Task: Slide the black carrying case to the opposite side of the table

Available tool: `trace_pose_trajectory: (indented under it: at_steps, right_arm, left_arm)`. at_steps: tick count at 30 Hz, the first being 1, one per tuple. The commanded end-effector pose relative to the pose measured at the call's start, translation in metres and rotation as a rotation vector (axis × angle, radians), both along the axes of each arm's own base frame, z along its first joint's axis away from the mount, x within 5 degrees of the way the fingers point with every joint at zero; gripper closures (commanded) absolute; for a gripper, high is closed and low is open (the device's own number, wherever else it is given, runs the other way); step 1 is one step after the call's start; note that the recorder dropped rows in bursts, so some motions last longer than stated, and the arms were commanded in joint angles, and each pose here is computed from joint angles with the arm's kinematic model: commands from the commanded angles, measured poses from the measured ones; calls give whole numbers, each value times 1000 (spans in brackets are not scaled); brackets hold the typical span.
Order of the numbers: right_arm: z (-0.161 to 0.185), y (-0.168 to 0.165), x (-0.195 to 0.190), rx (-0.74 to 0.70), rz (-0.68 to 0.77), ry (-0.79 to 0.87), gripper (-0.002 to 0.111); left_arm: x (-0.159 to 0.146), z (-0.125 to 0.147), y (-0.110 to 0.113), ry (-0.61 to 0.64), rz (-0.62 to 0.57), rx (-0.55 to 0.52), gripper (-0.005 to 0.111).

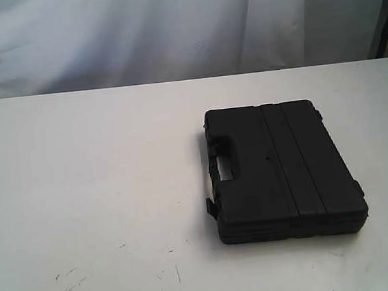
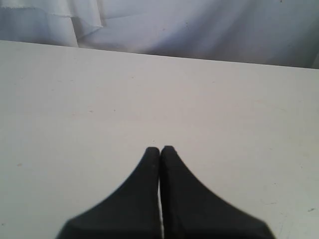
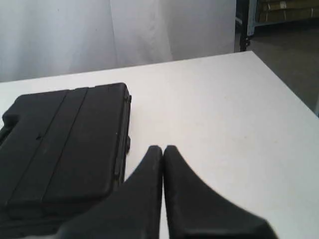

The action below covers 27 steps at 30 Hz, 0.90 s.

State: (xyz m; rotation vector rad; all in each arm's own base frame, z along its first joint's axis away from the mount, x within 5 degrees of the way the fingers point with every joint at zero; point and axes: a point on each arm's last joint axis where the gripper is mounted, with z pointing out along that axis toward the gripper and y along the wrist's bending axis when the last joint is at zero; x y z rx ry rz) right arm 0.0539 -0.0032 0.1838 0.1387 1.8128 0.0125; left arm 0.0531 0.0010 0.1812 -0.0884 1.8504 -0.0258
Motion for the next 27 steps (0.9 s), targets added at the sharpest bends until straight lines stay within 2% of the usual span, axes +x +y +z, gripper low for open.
trace_pose_trajectory:
  at_steps: [1,5,13,16,18,23,27]
  right_arm:
    - [14,-1,2,15,-12,-168,108]
    - [24,-1,2,8,-19,-280,108]
    - [29,-2,2,4,-22,-329,108]
    - [43,-3,0,-11,-31,-488,108]
    - [48,-2,-1,-10,-31,-500,108]
    - [108,-1,-13,-4,-27,-639,108]
    - [143,-2,2,5,-21,-529,108]
  left_arm:
    - [0,0,0,-12,2,2,107]
    - [0,0,0,-12,2,2,107]
    - [0,0,0,-12,2,2,107]
    - [0,0,0,-12,2,2,107]
    - [0,0,0,-12,2,2,107]
    - [0,0,0,-12,2,2,107]
    - [0,0,0,-12,2,2,107]
